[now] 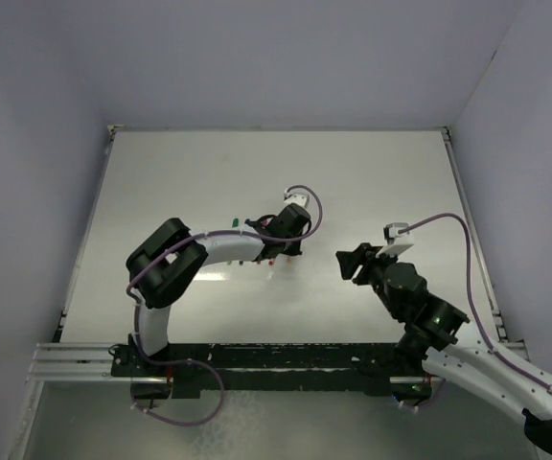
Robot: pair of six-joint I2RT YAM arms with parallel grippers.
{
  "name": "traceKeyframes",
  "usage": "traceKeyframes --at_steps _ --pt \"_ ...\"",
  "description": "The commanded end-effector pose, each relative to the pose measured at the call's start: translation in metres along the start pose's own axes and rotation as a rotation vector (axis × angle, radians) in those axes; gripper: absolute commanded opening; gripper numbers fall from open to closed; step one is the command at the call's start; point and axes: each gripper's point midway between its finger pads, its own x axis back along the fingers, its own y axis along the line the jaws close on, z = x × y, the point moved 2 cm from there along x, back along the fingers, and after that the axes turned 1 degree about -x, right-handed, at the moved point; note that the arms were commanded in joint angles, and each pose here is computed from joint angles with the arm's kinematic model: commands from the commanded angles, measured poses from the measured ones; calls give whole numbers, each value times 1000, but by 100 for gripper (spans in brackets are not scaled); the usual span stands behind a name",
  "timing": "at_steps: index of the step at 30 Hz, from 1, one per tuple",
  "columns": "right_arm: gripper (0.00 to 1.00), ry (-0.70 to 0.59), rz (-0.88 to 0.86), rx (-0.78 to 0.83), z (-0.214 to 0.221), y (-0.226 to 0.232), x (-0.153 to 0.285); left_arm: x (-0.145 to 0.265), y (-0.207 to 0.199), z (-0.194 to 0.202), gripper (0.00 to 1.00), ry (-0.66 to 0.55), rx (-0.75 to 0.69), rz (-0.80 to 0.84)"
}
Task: Insert the pens into the pen caps
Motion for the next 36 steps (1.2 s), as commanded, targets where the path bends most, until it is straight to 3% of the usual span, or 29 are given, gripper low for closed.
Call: traceKeyframes --at_steps 1,14,26,36 --pt "56 -21 -11 -24 -4 3 0 -7 4 4 22 26 2 -24" --pt "56 -16 -19 -28 0 3 -1 0 1 -6 26 5 16 -14" --pt "55 -47 32 -66 -2 -9 3 74 -3 -72 28 -201 1 56" --pt "56 -132 259 -71 -13 -63 32 165 107 -75 28 -398 180 -21"
